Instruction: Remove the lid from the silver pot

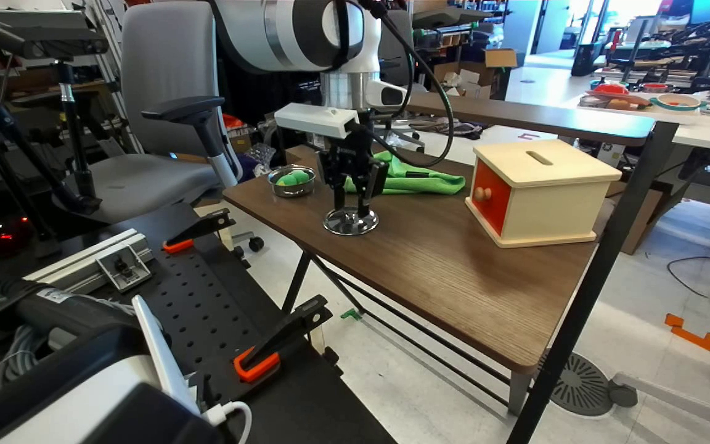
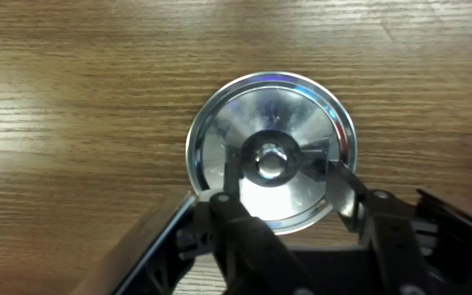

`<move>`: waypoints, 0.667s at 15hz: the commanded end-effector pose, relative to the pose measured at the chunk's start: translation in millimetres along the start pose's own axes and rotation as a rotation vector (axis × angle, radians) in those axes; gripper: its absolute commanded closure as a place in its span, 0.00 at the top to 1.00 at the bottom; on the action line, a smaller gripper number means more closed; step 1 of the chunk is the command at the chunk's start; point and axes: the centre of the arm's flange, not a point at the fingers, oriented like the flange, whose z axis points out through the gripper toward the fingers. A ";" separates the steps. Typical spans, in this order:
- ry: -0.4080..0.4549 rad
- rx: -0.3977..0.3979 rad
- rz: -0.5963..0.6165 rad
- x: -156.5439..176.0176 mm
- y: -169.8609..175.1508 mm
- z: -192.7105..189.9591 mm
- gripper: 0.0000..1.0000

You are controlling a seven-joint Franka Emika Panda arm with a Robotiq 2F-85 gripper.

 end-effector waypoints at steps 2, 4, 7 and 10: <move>0.003 0.006 -0.009 -3.2 -3.9 -19.1 0.98; 0.002 0.010 -0.029 -16.1 -1.8 -49.6 1.00; 0.015 -0.014 -0.102 -33.0 -3.5 -90.9 1.00; 0.023 -0.016 -0.076 -18.1 -3.9 -76.9 1.00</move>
